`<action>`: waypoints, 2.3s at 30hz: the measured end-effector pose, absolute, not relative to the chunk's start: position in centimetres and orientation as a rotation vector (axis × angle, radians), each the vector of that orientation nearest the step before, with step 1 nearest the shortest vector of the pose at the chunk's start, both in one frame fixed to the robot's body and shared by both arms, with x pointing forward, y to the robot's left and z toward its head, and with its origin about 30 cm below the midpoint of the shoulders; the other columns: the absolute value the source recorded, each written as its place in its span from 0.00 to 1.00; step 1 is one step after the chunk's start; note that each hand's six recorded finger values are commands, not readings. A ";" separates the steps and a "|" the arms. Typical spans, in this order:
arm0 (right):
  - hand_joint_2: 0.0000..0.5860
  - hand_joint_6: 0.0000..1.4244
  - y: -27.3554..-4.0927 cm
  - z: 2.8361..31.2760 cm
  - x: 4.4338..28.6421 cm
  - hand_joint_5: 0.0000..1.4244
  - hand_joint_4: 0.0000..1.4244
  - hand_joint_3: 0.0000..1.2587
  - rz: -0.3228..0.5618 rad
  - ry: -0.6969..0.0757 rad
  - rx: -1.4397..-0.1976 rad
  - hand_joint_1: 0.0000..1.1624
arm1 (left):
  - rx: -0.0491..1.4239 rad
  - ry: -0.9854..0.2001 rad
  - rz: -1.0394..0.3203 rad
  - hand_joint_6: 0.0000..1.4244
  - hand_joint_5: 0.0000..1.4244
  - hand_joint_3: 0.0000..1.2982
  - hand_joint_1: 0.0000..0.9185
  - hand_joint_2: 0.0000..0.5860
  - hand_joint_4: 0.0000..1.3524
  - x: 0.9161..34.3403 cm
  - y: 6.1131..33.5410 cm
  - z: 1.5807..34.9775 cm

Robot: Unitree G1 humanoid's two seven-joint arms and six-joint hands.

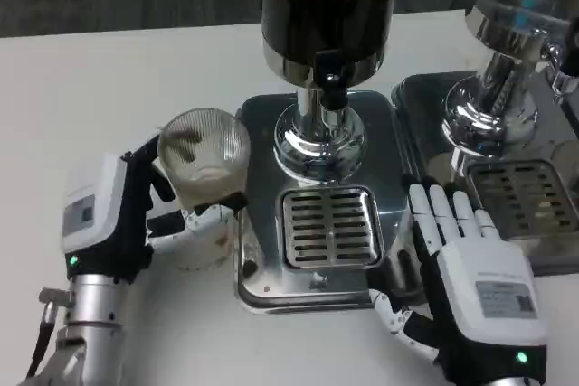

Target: Grasp the cup under the faucet to collect the drink, then remove the cup.

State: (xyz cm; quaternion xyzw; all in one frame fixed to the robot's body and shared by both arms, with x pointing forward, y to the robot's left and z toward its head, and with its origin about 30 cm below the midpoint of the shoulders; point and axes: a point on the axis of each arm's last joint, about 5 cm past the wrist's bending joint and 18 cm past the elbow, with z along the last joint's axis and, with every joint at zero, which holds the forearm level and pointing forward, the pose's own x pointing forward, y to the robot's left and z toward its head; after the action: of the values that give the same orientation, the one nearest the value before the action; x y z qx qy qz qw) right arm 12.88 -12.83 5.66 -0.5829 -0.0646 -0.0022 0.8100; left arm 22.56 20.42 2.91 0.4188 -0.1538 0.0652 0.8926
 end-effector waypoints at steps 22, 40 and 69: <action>0.71 0.04 -12.7 5.8 12.4 0.00 0.00 0.00 -0.006 -0.134 -1.233 0.35 | 0.855 -0.387 -0.063 0.80 0.65 0.39 0.60 0.11 0.51 22.2 17.6 2.5; 0.71 0.04 -12.6 5.8 11.6 0.00 0.00 0.00 -0.017 -0.104 -1.220 0.35 | 0.958 -0.370 -0.212 0.82 0.64 0.31 0.51 0.10 0.41 24.8 14.4 3.3; 0.67 0.03 -13.4 6.0 12.5 0.00 0.00 0.00 -0.031 -0.115 -1.199 0.35 | 0.759 -0.367 -0.136 0.17 0.24 0.01 0.00 0.00 0.06 23.9 17.4 4.1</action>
State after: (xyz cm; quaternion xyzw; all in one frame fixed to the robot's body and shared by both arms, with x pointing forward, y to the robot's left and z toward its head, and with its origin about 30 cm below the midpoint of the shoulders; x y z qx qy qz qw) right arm 12.52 -13.37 5.98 -0.5639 -0.0539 -0.0148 0.8239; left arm 23.86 17.43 4.05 0.3679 -0.1778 -0.0658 0.9103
